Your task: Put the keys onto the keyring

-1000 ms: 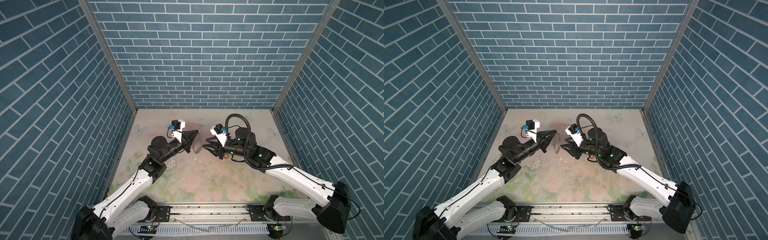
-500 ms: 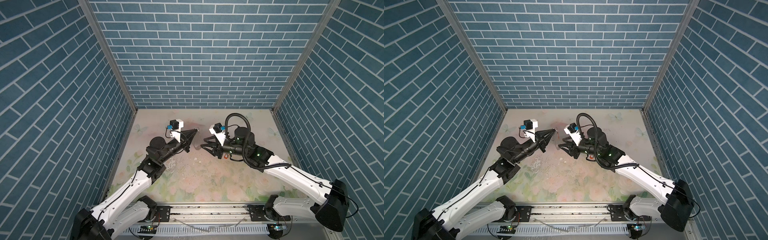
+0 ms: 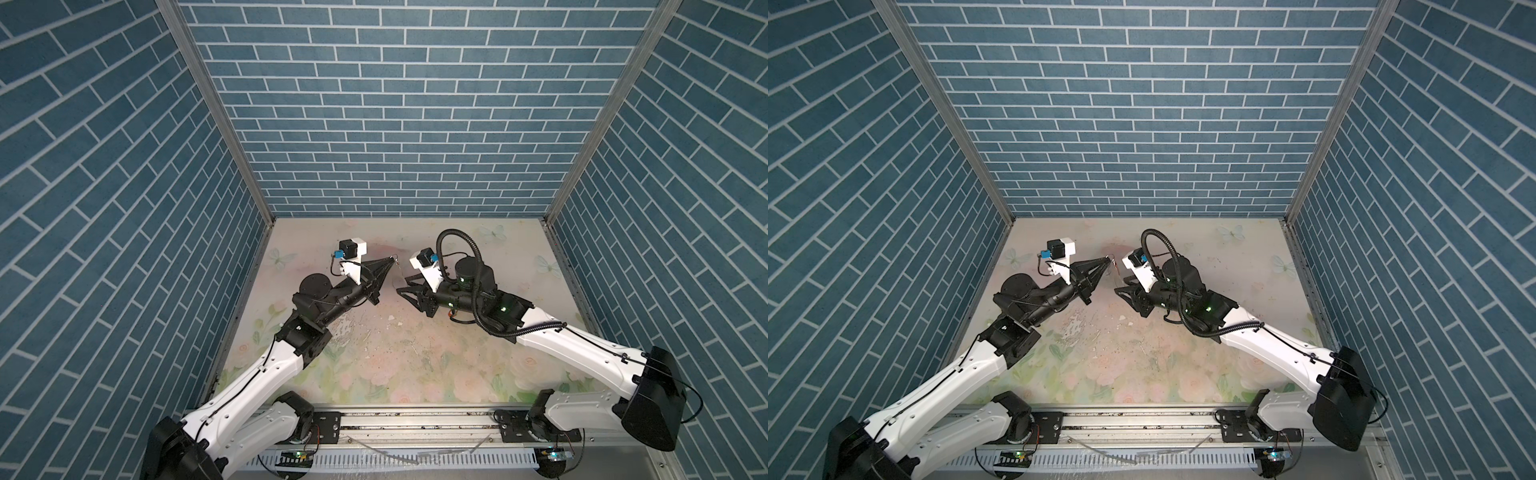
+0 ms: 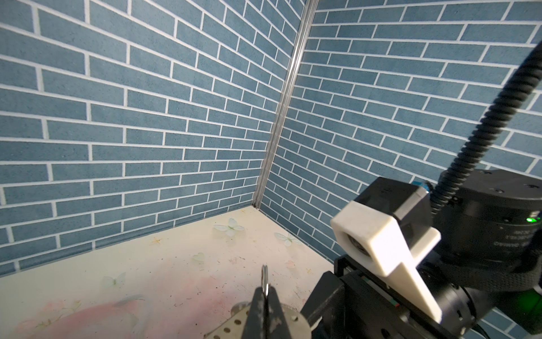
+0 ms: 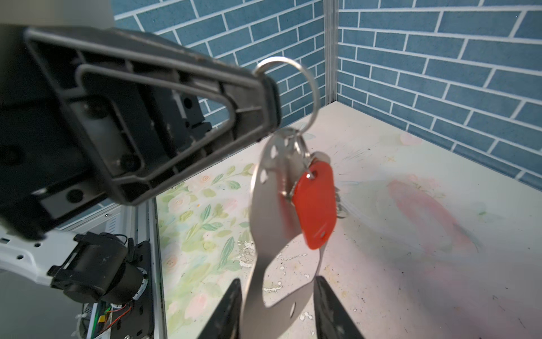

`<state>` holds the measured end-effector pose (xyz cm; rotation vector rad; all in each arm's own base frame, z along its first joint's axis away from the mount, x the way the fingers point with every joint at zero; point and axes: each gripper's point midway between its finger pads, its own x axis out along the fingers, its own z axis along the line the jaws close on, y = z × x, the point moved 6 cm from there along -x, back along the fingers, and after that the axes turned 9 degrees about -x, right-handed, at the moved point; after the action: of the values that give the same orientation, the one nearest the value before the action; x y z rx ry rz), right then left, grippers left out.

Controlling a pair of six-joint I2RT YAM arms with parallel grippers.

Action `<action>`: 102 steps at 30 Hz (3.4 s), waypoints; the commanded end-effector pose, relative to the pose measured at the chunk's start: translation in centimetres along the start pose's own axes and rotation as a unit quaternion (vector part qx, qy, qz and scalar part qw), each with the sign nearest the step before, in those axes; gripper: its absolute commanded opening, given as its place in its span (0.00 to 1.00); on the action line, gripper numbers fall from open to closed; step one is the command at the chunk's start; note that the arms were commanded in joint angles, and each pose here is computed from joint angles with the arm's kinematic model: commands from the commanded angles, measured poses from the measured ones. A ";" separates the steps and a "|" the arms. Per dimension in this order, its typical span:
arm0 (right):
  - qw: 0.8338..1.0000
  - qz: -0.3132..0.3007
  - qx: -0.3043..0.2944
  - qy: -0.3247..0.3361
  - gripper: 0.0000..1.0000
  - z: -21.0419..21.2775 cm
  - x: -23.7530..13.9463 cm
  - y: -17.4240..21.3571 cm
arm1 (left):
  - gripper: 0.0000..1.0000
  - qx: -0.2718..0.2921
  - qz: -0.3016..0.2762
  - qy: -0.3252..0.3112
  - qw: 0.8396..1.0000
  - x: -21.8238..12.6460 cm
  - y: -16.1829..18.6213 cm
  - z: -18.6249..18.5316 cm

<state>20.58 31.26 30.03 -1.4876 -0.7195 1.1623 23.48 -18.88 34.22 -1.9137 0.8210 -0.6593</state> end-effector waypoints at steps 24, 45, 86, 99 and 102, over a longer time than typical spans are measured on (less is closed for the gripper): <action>0.998 -0.006 -0.037 0.053 0.00 -1.4 -2.7 -5.1 | 0.34 0.018 0.021 -0.047 0.999 -0.5 -0.2 0.3; 0.968 0.233 0.089 -0.033 0.00 -2.9 -6.6 -6.6 | 0.52 0.006 0.102 -0.123 0.987 -3.6 9.1 3.7; 0.966 0.220 0.104 -0.093 0.00 -2.1 -5.2 -5.8 | 0.44 0.079 0.069 0.046 0.993 -0.7 9.2 -0.8; 0.965 0.216 0.102 -0.109 0.00 -1.6 -5.6 -5.7 | 0.22 0.093 0.071 0.040 0.992 -1.2 8.9 -0.9; 0.965 0.214 0.103 -0.111 0.00 -1.5 -5.7 -5.7 | 0.17 0.097 0.068 0.039 0.992 -1.3 8.7 -0.9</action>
<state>21.76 27.36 36.44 -1.4003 -0.3452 1.6891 19.59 -21.52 25.37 -1.6586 0.9281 -0.6799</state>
